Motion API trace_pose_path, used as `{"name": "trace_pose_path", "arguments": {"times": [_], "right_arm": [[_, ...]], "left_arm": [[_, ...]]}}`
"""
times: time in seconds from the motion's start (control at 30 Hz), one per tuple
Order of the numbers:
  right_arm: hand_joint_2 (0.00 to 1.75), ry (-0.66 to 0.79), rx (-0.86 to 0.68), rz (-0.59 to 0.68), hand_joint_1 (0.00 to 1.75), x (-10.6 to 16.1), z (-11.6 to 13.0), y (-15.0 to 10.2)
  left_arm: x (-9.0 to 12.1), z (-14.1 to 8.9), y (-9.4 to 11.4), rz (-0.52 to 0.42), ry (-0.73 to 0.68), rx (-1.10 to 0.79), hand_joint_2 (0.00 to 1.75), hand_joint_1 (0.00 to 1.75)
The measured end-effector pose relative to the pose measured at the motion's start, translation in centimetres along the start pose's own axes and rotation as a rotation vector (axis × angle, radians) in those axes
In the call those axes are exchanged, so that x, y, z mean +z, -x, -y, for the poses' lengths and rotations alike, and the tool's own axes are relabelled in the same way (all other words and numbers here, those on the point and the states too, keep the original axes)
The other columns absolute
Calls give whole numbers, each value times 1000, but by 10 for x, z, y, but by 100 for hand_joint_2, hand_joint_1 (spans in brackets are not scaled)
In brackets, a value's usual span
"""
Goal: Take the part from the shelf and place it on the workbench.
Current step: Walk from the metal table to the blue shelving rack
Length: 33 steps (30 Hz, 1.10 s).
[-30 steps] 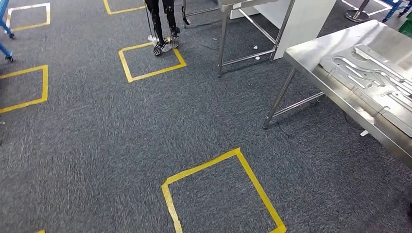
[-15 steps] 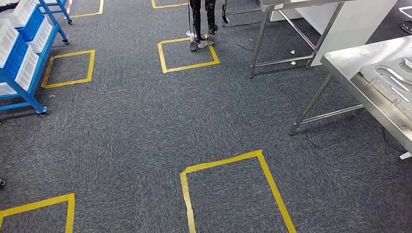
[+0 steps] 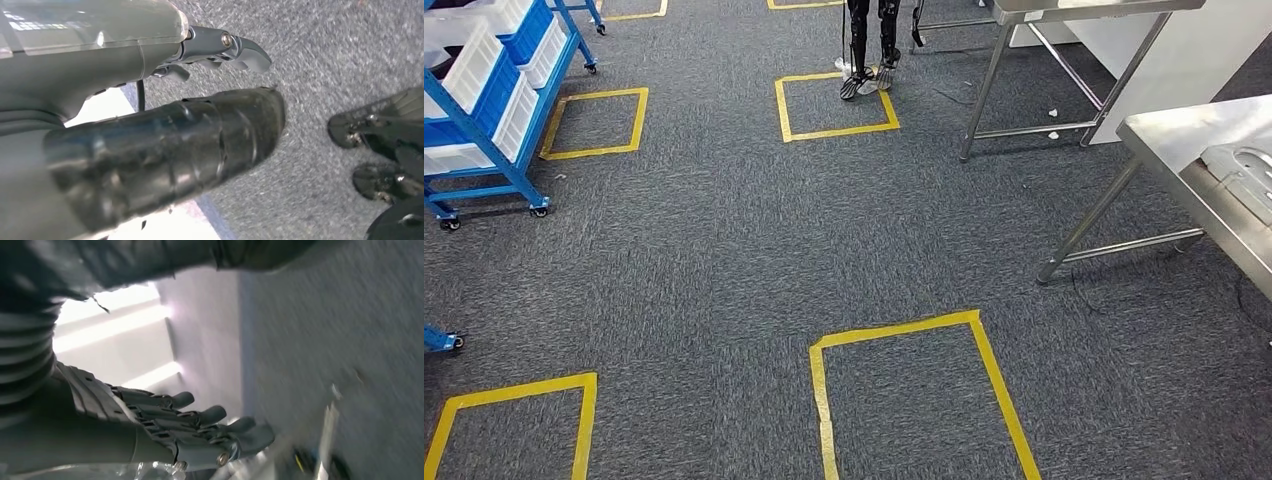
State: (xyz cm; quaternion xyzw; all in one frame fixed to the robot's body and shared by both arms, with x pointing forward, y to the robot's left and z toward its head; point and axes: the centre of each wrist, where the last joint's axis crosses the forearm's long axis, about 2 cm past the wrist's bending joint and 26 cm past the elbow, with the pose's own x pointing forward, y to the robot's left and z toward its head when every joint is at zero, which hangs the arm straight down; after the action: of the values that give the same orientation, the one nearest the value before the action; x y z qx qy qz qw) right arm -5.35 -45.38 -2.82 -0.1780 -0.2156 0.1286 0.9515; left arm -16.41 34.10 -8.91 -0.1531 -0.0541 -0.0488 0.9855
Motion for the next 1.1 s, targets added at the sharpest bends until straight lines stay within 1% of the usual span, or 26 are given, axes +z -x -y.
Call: {"name": "trace_pose_path", "arguments": {"times": [0.13,0.2,0.3,0.37,0.57,1.1], "right_arm": [[0,-158,-3,-84,0,-3,-59,-10],[0,-226,-9,-111,0,-3,-84,-16],[0,-300,-16,-134,0,-2,-110,-23],[0,-335,-17,-143,0,-1,-120,-25],[0,-386,-8,-153,0,0,-130,-26],[0,-392,-5,-166,0,3,-126,-24]], "left_arm": [[-3,-2,-10,-6,11,-30,0,0],[-5,-3,-15,-7,14,-45,0,0],[-8,-5,-22,-7,17,-64,0,0],[-9,-6,-25,-5,17,-71,0,0],[-10,-7,-29,-3,19,-85,0,0],[-9,-8,-29,-3,14,-83,0,0]]}}
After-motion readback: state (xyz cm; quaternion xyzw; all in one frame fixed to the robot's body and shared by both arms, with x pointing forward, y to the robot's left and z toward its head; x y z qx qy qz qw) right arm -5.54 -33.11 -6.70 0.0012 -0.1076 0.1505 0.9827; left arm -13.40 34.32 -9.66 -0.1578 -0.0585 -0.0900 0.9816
